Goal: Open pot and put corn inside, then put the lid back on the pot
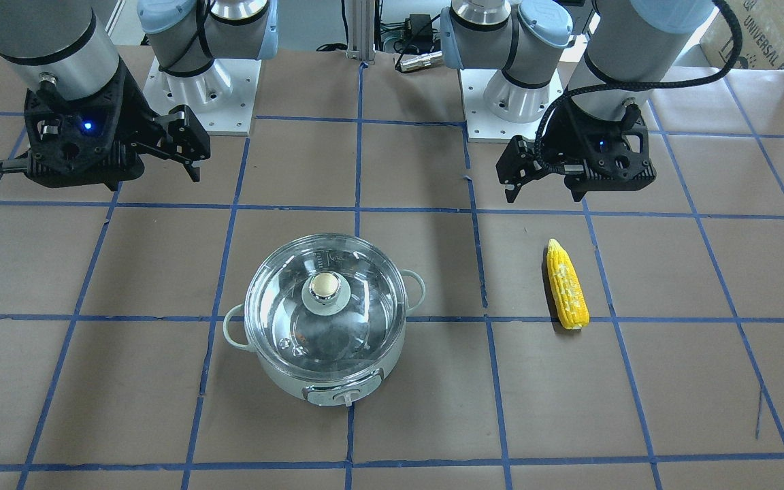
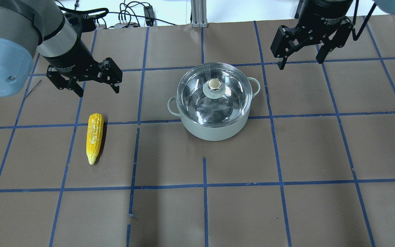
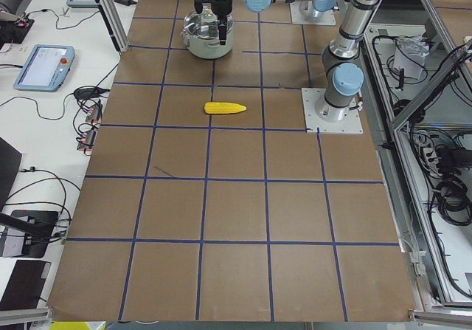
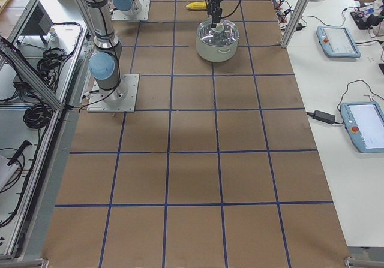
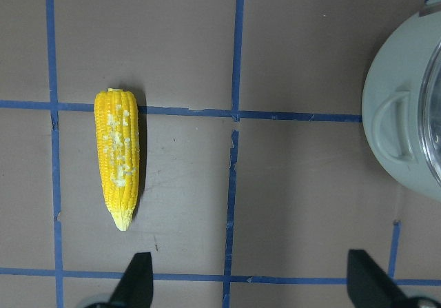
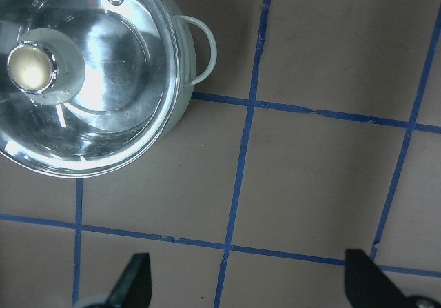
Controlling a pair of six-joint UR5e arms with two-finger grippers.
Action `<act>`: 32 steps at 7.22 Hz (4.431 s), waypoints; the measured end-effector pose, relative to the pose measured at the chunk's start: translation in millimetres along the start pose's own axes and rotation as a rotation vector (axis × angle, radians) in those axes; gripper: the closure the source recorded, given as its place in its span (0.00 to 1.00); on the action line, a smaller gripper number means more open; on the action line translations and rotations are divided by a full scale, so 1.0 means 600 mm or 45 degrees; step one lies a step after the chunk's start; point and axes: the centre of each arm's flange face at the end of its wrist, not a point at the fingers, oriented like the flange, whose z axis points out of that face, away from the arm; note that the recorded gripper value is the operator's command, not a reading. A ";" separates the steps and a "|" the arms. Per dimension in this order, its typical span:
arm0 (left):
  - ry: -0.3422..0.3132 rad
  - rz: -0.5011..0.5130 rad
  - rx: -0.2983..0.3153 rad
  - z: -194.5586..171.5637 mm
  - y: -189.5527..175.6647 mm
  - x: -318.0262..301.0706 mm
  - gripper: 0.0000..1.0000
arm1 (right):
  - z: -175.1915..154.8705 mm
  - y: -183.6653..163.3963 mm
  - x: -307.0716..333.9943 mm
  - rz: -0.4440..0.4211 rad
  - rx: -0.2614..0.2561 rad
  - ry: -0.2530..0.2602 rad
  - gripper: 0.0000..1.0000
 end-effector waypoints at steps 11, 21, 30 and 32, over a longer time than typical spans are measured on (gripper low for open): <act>0.026 0.151 -0.073 0.162 -0.069 -0.211 0.00 | 0.011 -0.006 0.001 -0.001 -0.016 0.001 0.00; -0.017 -0.009 0.046 0.416 -0.040 -0.238 0.00 | 0.027 -0.025 -0.001 0.022 -0.036 -0.006 0.00; -0.023 -0.005 0.107 0.433 -0.048 -0.238 0.51 | 0.114 -0.099 -0.145 -0.012 0.010 -0.023 0.00; -0.024 -0.004 0.119 0.431 -0.048 -0.235 0.85 | 0.126 -0.101 -0.206 0.001 0.043 -0.076 0.00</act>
